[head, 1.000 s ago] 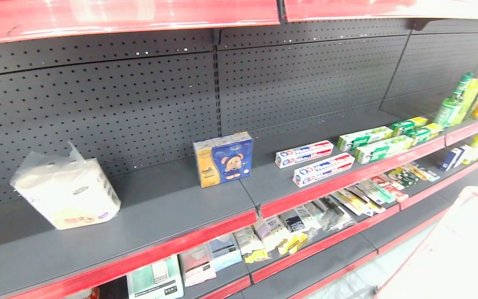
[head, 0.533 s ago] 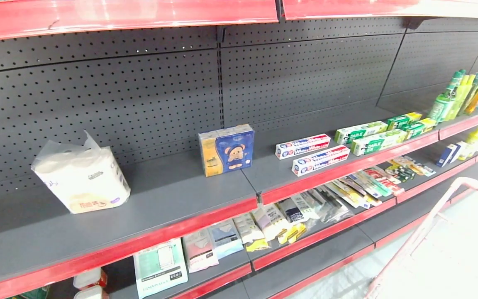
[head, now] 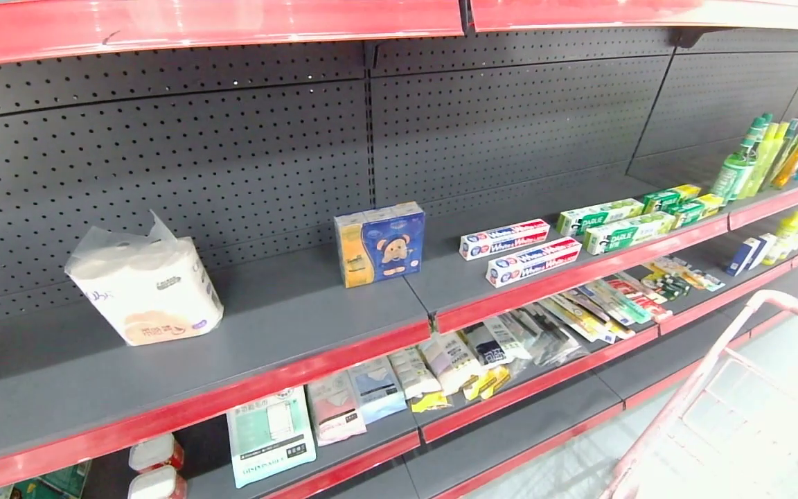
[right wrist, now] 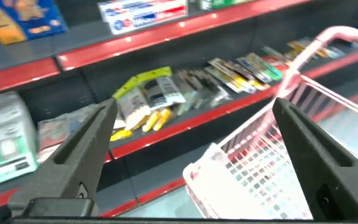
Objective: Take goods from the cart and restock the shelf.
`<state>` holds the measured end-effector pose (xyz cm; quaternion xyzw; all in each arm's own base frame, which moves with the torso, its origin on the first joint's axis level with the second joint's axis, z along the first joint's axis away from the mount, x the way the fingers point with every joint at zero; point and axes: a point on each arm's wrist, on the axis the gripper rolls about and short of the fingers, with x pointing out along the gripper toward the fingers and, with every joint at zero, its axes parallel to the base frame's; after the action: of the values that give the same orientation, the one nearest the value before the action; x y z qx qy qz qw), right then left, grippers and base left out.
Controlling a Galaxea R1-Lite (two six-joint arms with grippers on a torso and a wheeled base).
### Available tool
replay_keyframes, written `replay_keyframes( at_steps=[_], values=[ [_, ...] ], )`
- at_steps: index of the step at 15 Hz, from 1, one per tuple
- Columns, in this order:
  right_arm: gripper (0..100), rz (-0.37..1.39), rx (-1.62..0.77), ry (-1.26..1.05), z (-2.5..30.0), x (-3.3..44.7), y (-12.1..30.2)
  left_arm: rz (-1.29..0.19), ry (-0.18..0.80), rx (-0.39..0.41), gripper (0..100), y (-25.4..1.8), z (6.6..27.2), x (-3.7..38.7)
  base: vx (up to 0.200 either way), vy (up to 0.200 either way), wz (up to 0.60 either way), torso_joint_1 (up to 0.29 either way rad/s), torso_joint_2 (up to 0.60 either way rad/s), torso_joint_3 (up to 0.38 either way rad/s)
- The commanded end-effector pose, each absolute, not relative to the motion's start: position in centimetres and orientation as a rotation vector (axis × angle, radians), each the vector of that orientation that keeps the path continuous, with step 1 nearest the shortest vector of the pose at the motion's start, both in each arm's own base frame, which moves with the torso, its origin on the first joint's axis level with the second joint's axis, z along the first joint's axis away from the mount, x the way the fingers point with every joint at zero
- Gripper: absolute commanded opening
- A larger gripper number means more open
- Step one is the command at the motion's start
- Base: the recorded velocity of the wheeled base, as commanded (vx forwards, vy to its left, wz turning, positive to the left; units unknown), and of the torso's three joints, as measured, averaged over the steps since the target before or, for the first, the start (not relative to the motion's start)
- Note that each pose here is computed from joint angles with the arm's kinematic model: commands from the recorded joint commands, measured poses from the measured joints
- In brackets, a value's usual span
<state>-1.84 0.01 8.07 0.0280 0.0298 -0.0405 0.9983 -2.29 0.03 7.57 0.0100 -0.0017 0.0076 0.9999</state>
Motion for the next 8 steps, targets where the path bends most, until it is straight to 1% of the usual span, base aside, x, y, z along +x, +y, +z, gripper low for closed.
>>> replay_keyframes(
  at_steps=[1, 2, 3, 6, 8],
  values=[
    [100, -0.153, 0.085, 0.131, 15.8, 0.8, -0.2, 0.015, -0.003, 0.020, 100, 0.0, 7.6, -2.3, 0.000, 0.000, 0.00, 0.000, 0.00, 0.000],
    [100, -0.105, 0.153, 0.172, 19.0, 3.7, -0.3, 0.015, -0.003, 0.020, 100, 0.0, 7.6, -2.3, 0.000, 0.000, 0.00, 0.000, 0.00, 0.000],
    [100, -0.085, 0.145, 0.240, 18.6, 4.9, -0.3, 0.015, -0.003, 0.020, 100, 0.0, 7.6, -2.3, 0.000, 0.000, 0.00, 0.000, 0.00, 0.000],
    [100, -0.116, 0.105, 0.480, 16.6, 8.1, -0.8, 0.015, -0.003, 0.015, 100, 0.0, 7.6, -2.3, 0.000, 0.000, 0.00, 0.000, 0.00, 0.000],
    [100, -0.091, 0.043, 0.554, 15.7, 8.8, -0.8, 0.015, -0.003, 0.012, 100, 0.0, 7.6, -2.3, 0.000, 0.000, 0.00, 0.000, 0.00, 0.000]
  ],
)
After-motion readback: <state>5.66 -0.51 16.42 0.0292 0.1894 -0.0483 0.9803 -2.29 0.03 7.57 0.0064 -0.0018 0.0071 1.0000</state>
